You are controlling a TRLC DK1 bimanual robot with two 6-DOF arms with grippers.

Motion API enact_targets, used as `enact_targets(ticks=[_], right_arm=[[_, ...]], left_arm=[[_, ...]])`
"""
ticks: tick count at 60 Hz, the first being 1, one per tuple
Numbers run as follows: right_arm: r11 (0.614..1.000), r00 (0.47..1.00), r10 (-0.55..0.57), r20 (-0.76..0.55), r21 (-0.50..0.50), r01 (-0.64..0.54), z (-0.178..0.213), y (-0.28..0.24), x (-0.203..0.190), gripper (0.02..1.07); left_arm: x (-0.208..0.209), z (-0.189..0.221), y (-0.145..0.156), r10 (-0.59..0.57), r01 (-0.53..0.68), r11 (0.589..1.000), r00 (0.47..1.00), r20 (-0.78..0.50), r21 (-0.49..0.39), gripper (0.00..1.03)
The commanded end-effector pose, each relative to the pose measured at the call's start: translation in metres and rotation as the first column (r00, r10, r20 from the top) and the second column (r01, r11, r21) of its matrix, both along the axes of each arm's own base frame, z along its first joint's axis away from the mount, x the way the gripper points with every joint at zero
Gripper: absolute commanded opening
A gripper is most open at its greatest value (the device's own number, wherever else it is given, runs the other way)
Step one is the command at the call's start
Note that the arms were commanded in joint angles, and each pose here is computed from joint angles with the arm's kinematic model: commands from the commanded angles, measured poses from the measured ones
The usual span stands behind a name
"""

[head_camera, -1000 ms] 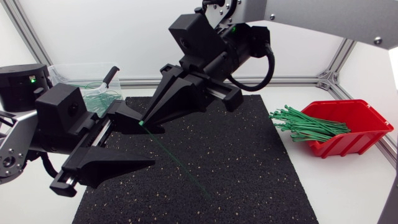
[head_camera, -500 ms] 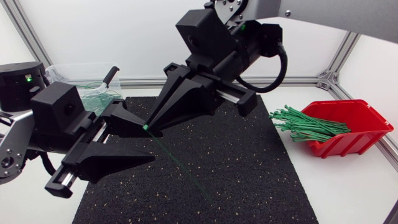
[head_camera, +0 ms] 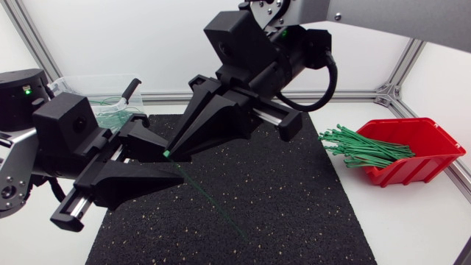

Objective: Take a green cable tie from the red box, thread the tail through the head to close it, then place it in the transparent bin on the left.

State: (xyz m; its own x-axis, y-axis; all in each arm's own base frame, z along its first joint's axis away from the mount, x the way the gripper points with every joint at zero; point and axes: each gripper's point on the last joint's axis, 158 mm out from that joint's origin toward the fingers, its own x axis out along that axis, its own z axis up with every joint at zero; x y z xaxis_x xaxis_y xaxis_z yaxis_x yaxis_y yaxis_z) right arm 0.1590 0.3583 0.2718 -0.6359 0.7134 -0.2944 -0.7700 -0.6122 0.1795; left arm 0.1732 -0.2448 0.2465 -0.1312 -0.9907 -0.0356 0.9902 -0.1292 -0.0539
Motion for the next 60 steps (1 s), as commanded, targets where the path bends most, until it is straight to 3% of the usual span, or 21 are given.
enact_targets(ticks=[1, 7, 19, 27, 44, 60], right_arm=[[1.0, 1.0, 0.01, -0.024, -0.006, -0.01, -0.007, -0.001, -0.003, 0.16], [1.0, 1.0, 0.009, -0.026, -0.007, -0.009, -0.009, -0.002, -0.002, 0.16], [1.0, 1.0, 0.009, -0.025, -0.005, -0.009, -0.01, -0.002, -0.002, 0.16], [1.0, 1.0, 0.007, -0.02, -0.002, -0.007, -0.008, -0.002, -0.001, 0.16], [1.0, 1.0, -0.021, -0.019, -0.002, 0.021, -0.007, -0.003, 0.011, 0.17], [0.998, 0.998, -0.067, -0.012, -0.004, 0.066, -0.003, -0.005, 0.032, 0.55]], left_arm=[[-0.002, 0.006, 0.0, -0.014, 0.014, 1.0, 1.0, 0.011, -0.01, 0.33], [-0.002, 0.006, 0.0, -0.016, 0.016, 1.0, 1.0, 0.012, -0.011, 0.25], [-0.002, 0.006, 0.0, -0.014, 0.014, 1.0, 1.0, 0.003, -0.011, 0.18], [0.0, 0.007, 0.001, -0.007, 0.007, 1.0, 1.0, -0.002, -0.013, 0.07], [0.003, 0.006, 0.003, 0.005, -0.006, 1.0, 1.0, -0.009, -0.012, 0.04], [0.01, 0.005, 0.004, 0.023, -0.023, 1.0, 0.999, -0.033, -0.007, 0.04]])
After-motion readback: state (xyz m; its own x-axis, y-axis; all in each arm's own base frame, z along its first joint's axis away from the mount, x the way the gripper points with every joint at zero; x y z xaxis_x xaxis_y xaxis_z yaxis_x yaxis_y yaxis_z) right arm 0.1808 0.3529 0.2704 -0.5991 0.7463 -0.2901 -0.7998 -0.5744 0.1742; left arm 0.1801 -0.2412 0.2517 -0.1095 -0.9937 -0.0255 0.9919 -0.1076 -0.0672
